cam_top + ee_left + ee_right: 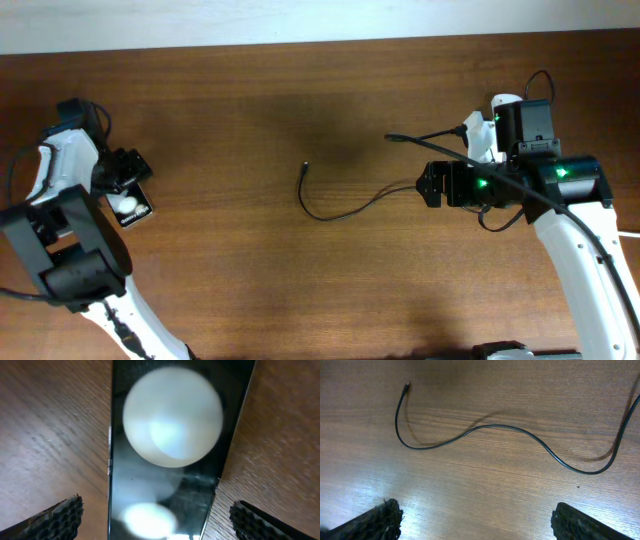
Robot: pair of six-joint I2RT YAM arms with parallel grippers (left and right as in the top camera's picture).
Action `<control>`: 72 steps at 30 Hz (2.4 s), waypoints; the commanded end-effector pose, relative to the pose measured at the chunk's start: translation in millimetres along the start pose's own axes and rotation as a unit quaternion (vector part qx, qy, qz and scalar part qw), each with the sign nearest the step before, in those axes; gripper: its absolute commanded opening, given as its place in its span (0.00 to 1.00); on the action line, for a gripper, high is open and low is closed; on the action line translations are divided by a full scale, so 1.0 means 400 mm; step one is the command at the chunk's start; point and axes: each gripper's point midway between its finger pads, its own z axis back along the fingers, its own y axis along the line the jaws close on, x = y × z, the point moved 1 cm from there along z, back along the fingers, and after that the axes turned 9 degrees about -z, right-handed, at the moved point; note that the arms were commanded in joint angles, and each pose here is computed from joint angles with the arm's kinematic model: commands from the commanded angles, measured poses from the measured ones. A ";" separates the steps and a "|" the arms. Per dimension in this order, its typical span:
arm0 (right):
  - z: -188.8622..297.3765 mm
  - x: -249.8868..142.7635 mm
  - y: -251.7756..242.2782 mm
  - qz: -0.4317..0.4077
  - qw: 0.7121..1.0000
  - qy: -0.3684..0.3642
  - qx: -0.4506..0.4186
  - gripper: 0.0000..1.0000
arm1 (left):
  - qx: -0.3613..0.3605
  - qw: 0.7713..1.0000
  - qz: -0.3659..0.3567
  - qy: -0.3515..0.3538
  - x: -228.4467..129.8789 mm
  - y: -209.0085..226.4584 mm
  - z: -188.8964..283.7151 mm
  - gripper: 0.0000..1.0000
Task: Plug charger to phone and switch on socket
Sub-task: 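Lower the left gripper and grasp the black phone by its sides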
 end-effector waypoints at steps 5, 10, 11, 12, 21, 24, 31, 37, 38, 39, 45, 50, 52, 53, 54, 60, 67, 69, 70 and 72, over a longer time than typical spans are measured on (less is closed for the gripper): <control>0.010 0.005 0.012 0.009 1.000 -0.003 0.006 0.99 | 0.006 1.000 -0.012 0.021 -0.010 0.006 -0.047 0.99; 0.010 0.004 0.012 0.009 1.000 -0.002 0.006 0.99 | 0.003 1.000 -0.024 0.015 -0.003 0.004 -0.047 0.99; 0.010 0.003 0.012 0.008 1.000 -0.001 0.006 0.98 | 0.001 0.999 -0.030 0.014 -0.001 0.002 -0.048 0.99; 0.010 0.003 0.012 0.008 1.000 -0.001 0.006 0.99 | 0.001 0.999 -0.033 0.013 -0.001 0.002 -0.048 0.99; 0.010 0.003 0.012 0.008 1.000 -0.001 0.006 0.99 | -0.001 1.000 -0.030 0.007 0.006 0.005 -0.050 0.99; 0.010 0.003 0.012 0.008 1.000 -0.001 0.006 0.98 | -0.041 0.999 -0.031 0.005 0.010 -0.004 -0.054 0.99; 0.010 0.003 0.012 0.008 1.000 -0.001 0.006 0.99 | -0.109 0.994 -0.022 0.005 0.008 0.008 -0.064 0.99; 0.010 0.005 0.012 0.009 1.000 -0.003 0.006 0.99 | -0.109 0.994 -0.019 0.018 -0.026 0.009 -0.096 1.00; 0.010 0.005 0.012 0.009 1.000 -0.003 0.006 0.99 | -0.109 0.994 -0.019 0.022 -0.035 0.008 -0.104 0.98; 0.010 0.005 0.012 0.009 1.000 -0.003 0.006 0.99 | -0.109 0.994 -0.020 0.026 -0.042 0.007 -0.109 0.96; 0.010 0.005 0.012 0.009 1.000 -0.003 0.007 0.99 | -0.109 0.993 -0.020 0.030 -0.048 -0.001 -0.109 0.88; 0.010 0.005 0.012 0.009 1.000 -0.003 0.007 0.99 | -0.069 0.996 -0.038 0.046 -0.069 -0.018 -0.106 0.87; 0.010 0.005 0.012 0.009 1.000 -0.003 0.007 0.99 | -0.049 0.997 -0.024 0.053 -0.076 -0.011 -0.106 0.88; 0.010 0.005 0.012 0.009 1.000 -0.003 0.007 0.99 | -0.047 0.997 -0.016 0.056 -0.079 -0.010 -0.107 0.88; 0.010 0.005 0.012 0.009 1.000 -0.003 0.007 0.99 | -0.047 0.997 -0.016 0.056 -0.080 -0.010 -0.107 0.87; 0.010 0.008 0.013 0.010 1.000 -0.005 0.007 0.99 | -0.047 0.997 -0.016 0.060 -0.089 -0.011 -0.113 0.84; 0.010 0.008 0.013 0.010 1.000 -0.005 0.007 0.99 | -0.048 0.998 -0.015 0.049 -0.075 -0.011 -0.114 0.78; 0.010 0.009 0.013 0.010 1.000 -0.007 0.007 0.99 | -0.048 0.998 -0.015 0.043 -0.071 -0.012 -0.118 0.79; 0.010 0.010 0.013 0.010 1.000 -0.007 0.008 0.99 | -0.048 0.998 -0.015 0.043 -0.078 -0.014 -0.129 0.81; 0.010 0.010 0.014 0.010 1.000 -0.007 0.008 0.99 | -0.048 0.997 -0.015 0.050 -0.096 -0.014 -0.143 0.82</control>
